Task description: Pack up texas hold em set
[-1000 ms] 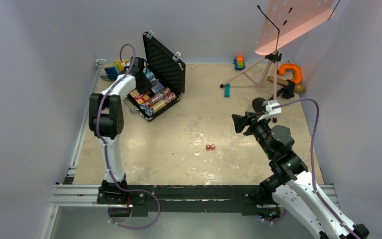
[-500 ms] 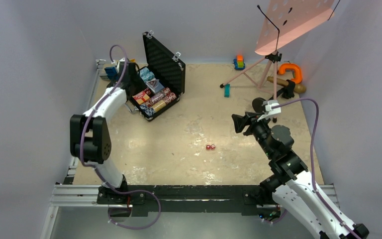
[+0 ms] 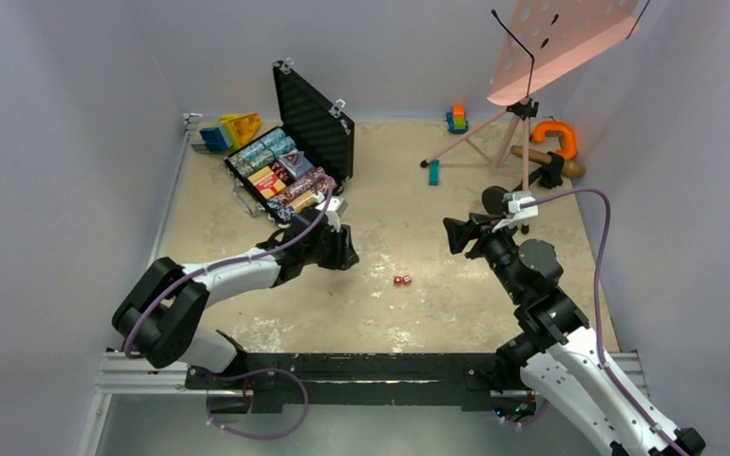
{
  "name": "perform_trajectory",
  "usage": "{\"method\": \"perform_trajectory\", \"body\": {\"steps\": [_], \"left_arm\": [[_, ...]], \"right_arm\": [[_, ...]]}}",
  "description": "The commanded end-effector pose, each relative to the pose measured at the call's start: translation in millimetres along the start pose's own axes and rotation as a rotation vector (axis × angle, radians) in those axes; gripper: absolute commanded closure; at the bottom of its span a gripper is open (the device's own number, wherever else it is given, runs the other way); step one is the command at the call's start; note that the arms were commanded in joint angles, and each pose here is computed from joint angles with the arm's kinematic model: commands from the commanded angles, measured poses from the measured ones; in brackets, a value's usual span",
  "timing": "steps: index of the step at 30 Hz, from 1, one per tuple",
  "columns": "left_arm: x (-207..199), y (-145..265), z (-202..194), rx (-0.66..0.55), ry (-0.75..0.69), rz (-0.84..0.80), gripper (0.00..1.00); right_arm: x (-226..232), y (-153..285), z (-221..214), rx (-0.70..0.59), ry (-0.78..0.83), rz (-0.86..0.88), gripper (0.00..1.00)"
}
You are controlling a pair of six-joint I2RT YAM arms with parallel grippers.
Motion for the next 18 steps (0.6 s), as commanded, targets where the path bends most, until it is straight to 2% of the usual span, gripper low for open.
{"method": "perform_trajectory", "body": {"steps": [1,10,14,18], "left_arm": [[-34.1,-14.6,25.2,-0.065,-0.034,-0.145,0.52],[-92.6,-35.9,8.0,0.106,-0.025,-0.072,0.49],[-102.4,-38.7,-0.5,0.173,-0.052,0.045,0.49],[-113.7,-42.2,-5.0,0.194,-0.056,0.048,0.49]], "right_arm": [[0.2,0.0,7.2,-0.046,-0.009,-0.008,0.34],[-0.5,-0.7,6.9,-0.046,-0.009,-0.015,0.34],[0.0,0.0,6.8,-0.047,-0.013,-0.008,0.34],[0.4,1.0,7.4,-0.053,-0.016,-0.004,0.34]]}}
Point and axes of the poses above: each gripper's point midway between its finger pads, its own y axis back along the fingers, its own x axis along the line the jaws close on, z = x × y, the point moved 7 cm from there along y, back along the fingers, and after that the axes turned 13 degrees about -y, right-handed, at the moved point
